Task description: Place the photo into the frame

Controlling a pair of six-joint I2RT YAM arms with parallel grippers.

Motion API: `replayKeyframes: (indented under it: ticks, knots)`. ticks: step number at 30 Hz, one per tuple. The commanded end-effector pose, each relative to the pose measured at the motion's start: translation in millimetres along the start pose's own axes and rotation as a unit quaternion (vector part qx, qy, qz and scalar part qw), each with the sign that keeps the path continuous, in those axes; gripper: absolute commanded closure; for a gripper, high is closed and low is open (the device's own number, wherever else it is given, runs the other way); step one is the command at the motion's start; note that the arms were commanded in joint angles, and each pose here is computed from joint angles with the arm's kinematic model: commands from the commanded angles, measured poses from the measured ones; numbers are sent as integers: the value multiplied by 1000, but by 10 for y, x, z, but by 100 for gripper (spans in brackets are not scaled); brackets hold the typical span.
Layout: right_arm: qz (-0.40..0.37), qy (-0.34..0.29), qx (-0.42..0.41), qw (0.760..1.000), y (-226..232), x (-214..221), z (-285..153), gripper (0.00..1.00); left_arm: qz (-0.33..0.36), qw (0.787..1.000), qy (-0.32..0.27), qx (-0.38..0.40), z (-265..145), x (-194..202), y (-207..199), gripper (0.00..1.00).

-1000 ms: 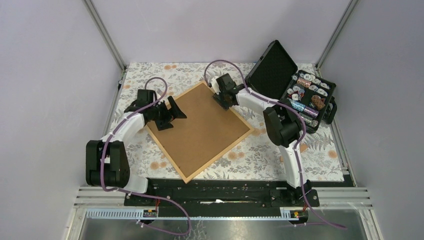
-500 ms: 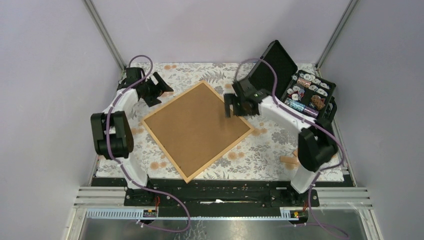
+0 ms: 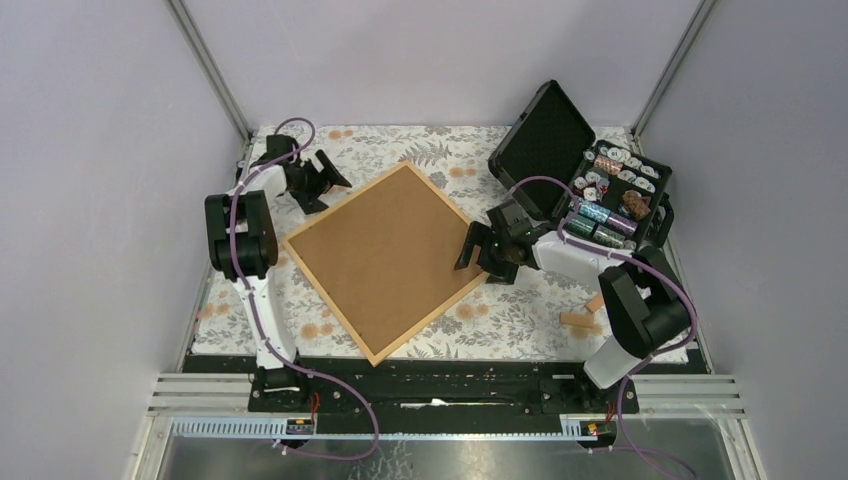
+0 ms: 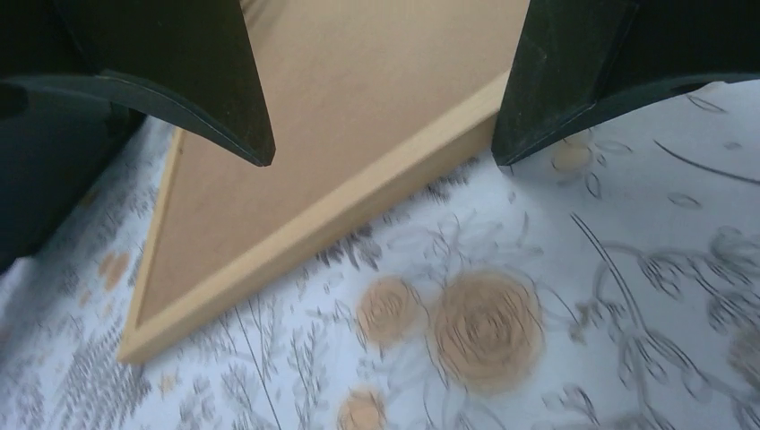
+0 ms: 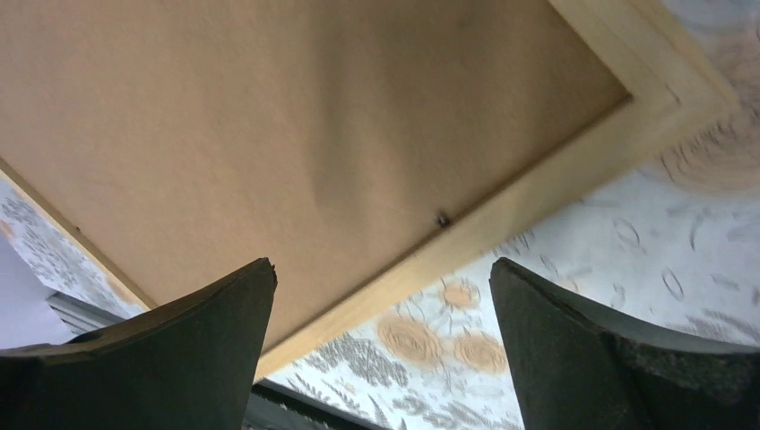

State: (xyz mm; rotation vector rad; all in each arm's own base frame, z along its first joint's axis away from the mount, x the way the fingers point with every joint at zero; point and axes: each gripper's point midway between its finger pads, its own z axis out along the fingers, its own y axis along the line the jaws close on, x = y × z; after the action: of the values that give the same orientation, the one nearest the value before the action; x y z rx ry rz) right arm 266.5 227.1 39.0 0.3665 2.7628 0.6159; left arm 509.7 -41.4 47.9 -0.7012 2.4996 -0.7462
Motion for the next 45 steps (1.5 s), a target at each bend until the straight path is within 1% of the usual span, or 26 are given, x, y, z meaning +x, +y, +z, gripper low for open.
replayKeyframes:
  ticks: [1, 5, 8, 11, 14, 16, 20, 22, 24, 27, 31, 33, 36, 39, 42, 45]
  knots:
    - [4, -18, -55, 998, 244, -240, 155, 3, -39, 998, 48, -3, -98, 392, 131, 1]
    - [-26, -6, -73, 997, 368, -375, 289, 4, -62, 996, 67, 7, -301, 785, 211, 2]
    - [-51, -9, -76, 996, 408, -466, 345, 4, -71, 994, 77, 24, -491, 1143, 245, 2]
    - [-54, -4, -84, 995, 407, -531, 341, 4, -66, 994, 76, 38, -697, 1427, 259, 2]
    - [-49, 3, -79, 996, 329, -540, 319, 4, -54, 995, 76, 26, -847, 1616, 340, 1]
    - [-44, 5, -72, 996, 245, -563, 283, 5, -28, 998, 58, 3, -960, 1579, 381, 1]
    - [-39, -7, -59, 997, 91, -701, 172, 7, 38, 998, -19, -50, -1269, 1248, 364, 1]
    - [-30, -7, -47, 998, -9, -762, 115, 9, 54, 996, -47, -54, -1405, 1105, 269, 1]
    - [-23, -5, -42, 999, -80, -791, 63, 14, 63, 995, -58, -41, -1472, 1055, 158, 1]
    - [-28, 9, -39, 999, -133, -733, 39, 24, 70, 996, -46, -13, -1456, 1122, 0, 1]
    - [-29, 35, -37, 998, -228, -548, 74, 31, 92, 995, -32, 27, -1411, 1274, -231, 1]
    - [-32, 46, -28, 998, -311, -454, 86, 38, 105, 993, -20, 41, -1376, 1382, -337, 1]
    - [-35, 66, -15, 997, -397, -277, 118, 40, 121, 991, 2, 57, -1308, 1589, -494, 1]
    - [-39, 69, 13, 997, -495, -138, 161, 40, 138, 989, 12, 59, -1237, 1761, -591, 1]
    - [-31, 61, 46, 997, -635, -44, 195, 43, 147, 987, 19, 58, -1201, 1863, -643, 1]
    - [-24, 40, 50, 998, -726, -26, 254, 49, 153, 986, 16, 59, -1215, 1866, -672, 1]
